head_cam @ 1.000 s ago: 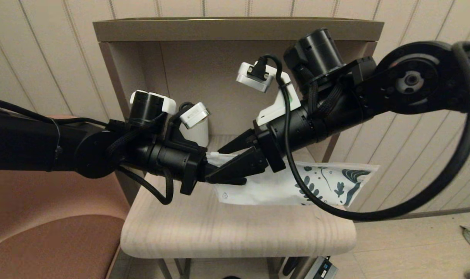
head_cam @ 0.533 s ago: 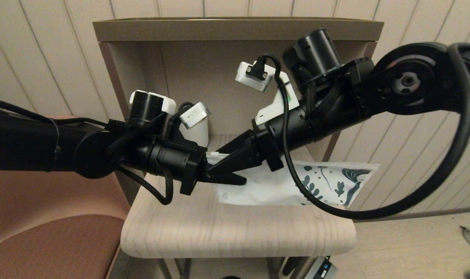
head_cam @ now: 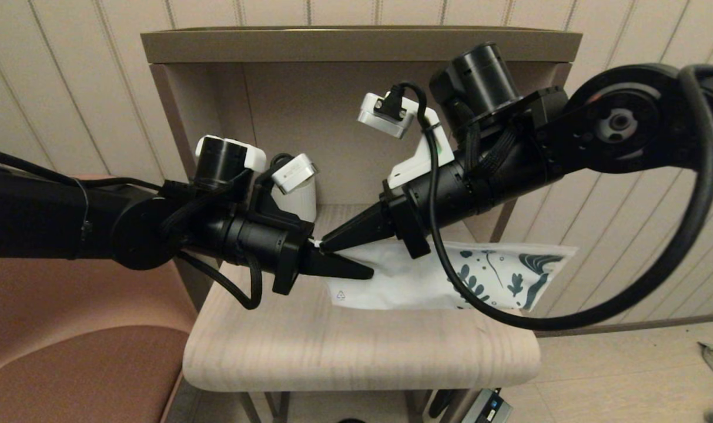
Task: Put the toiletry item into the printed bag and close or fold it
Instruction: Hand it to the other hand
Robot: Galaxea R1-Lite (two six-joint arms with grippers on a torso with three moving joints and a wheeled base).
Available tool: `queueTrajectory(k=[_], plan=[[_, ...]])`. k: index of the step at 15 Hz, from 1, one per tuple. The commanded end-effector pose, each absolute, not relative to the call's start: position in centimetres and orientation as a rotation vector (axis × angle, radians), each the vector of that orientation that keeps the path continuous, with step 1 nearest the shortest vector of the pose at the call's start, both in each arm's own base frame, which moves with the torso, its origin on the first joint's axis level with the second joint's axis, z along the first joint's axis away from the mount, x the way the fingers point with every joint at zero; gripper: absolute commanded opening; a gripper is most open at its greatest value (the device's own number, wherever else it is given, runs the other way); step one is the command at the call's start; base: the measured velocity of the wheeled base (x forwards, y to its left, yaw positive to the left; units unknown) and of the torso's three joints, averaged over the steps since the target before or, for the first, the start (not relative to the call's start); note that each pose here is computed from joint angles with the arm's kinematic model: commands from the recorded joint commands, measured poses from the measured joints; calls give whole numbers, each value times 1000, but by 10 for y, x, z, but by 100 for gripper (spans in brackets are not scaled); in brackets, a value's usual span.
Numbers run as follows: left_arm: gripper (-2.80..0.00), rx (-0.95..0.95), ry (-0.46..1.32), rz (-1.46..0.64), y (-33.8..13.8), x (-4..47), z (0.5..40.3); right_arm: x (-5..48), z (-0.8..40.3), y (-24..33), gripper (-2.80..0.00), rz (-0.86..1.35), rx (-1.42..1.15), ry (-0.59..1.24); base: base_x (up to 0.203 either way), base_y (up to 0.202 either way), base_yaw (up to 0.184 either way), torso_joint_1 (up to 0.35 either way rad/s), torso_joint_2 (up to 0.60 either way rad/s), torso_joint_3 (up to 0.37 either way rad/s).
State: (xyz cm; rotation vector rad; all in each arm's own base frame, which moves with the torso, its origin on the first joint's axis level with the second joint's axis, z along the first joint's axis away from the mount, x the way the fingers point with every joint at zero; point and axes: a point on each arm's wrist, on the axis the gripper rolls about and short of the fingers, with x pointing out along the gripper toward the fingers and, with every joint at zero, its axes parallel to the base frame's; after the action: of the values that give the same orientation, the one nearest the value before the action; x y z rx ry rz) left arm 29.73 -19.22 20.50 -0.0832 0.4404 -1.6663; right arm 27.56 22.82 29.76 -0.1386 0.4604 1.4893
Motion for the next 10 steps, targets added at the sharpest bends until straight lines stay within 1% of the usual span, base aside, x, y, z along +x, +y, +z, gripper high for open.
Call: queueTrajectory(k=[1,8,10], plan=[[-280,-84,438,-1673,-192,297,205,275,298,228,-280,1495,-138,461,0,0,0,0,0,0],[-280,-73,433,-1689,-195,295,203,275,297,218,-280,1474,-140,467,0,0,0,0,0,0],[-280,-38,395,-1699,-193,292,203,280,296,211,-280,1450,-133,468,0,0,0,0,0,0]])
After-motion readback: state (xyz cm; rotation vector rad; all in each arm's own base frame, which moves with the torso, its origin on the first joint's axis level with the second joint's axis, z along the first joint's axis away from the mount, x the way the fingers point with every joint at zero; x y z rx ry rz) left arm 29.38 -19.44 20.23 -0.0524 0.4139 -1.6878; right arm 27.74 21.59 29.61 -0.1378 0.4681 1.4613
